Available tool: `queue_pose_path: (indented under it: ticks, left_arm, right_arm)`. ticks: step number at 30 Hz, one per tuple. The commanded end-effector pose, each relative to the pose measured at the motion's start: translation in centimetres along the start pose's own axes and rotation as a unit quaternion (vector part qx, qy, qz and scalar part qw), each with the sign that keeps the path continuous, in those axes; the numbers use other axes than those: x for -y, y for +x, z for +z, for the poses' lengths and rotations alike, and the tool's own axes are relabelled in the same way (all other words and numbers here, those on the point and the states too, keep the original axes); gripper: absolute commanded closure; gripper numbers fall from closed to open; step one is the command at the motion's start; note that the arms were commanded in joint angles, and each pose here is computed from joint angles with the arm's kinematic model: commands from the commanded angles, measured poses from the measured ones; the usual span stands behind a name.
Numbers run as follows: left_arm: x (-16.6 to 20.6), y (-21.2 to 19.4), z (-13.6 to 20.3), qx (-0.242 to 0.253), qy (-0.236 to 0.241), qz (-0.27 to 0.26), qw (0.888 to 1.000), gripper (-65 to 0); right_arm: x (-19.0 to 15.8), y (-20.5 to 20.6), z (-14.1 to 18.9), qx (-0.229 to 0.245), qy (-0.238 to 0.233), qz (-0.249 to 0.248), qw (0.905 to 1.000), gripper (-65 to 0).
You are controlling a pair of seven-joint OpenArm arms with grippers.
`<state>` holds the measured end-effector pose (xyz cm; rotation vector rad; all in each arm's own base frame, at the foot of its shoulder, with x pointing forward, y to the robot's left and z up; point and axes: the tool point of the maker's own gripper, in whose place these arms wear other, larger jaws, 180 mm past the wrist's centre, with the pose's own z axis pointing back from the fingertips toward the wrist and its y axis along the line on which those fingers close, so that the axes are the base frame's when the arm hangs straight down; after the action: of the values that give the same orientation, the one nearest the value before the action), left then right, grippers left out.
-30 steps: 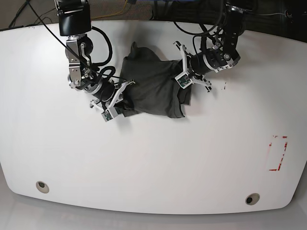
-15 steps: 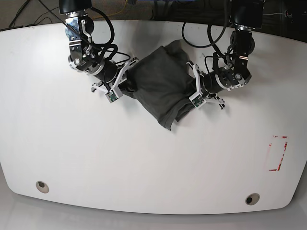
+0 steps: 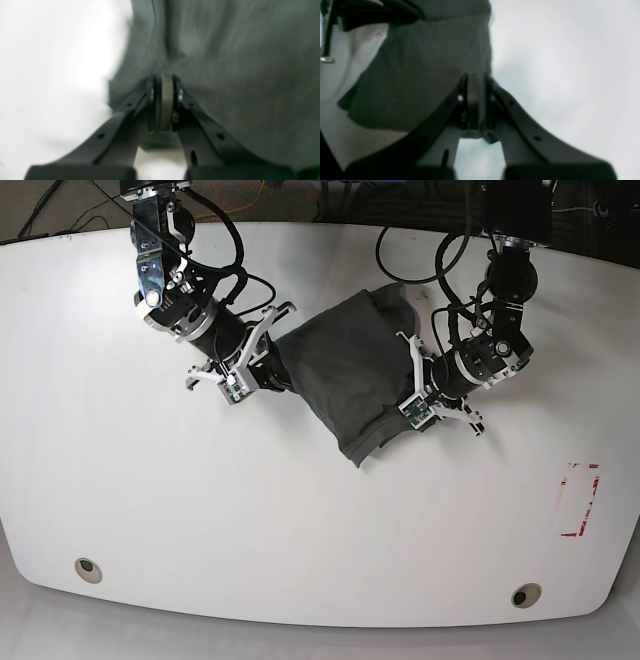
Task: Layout the t-shirt on the table in an organized manner, then fold the t-shirt properly
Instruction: 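Lift and shift the folded bundle with both grippers, then lower it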
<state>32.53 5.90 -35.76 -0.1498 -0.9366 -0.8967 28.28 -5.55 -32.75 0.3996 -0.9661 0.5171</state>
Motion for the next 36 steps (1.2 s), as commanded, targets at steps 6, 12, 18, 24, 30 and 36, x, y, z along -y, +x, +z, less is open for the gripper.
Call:
queue_pose_path:
  ticks: [6,12,18,24,30,36]
  left_arm:
    - [2.0,2.2,1.6,0.043,-0.003,-0.003,0.999,-2.1]
    - [5.2,0.3,2.1,0.028,-0.027,0.023,0.999,-2.1]
    - [8.0,-1.7,3.0,0.008,-0.049,0.043,0.998,-2.1]
    - [10.4,-2.6,3.6,-0.002,-0.066,0.068,0.996,-2.1]
    - [11.6,-3.4,3.8,-0.011,-0.075,0.079,0.994,-2.1]
    - [11.5,-3.6,3.8,-0.015,-0.075,0.077,0.994,-2.1]
  right_arm:
    - [1.8,4.1,-1.2,0.042,-0.01,0.016,0.9989,-3.0]
    - [3.1,5.1,-3.5,0.045,-0.01,-0.004,0.9989,-3.3]
    - [4.1,4.9,-6.0,0.032,-0.007,-0.032,0.999,-3.3]
    - [4.2,4.1,-7.9,0.017,0.002,-0.059,0.9981,-3.3]
    - [2.9,2.3,-9.3,0.016,0.021,-0.07,0.9972,-3.1]
    - [0.5,-1.1,-10.0,0.002,0.048,-0.065,0.9967,-3.0]
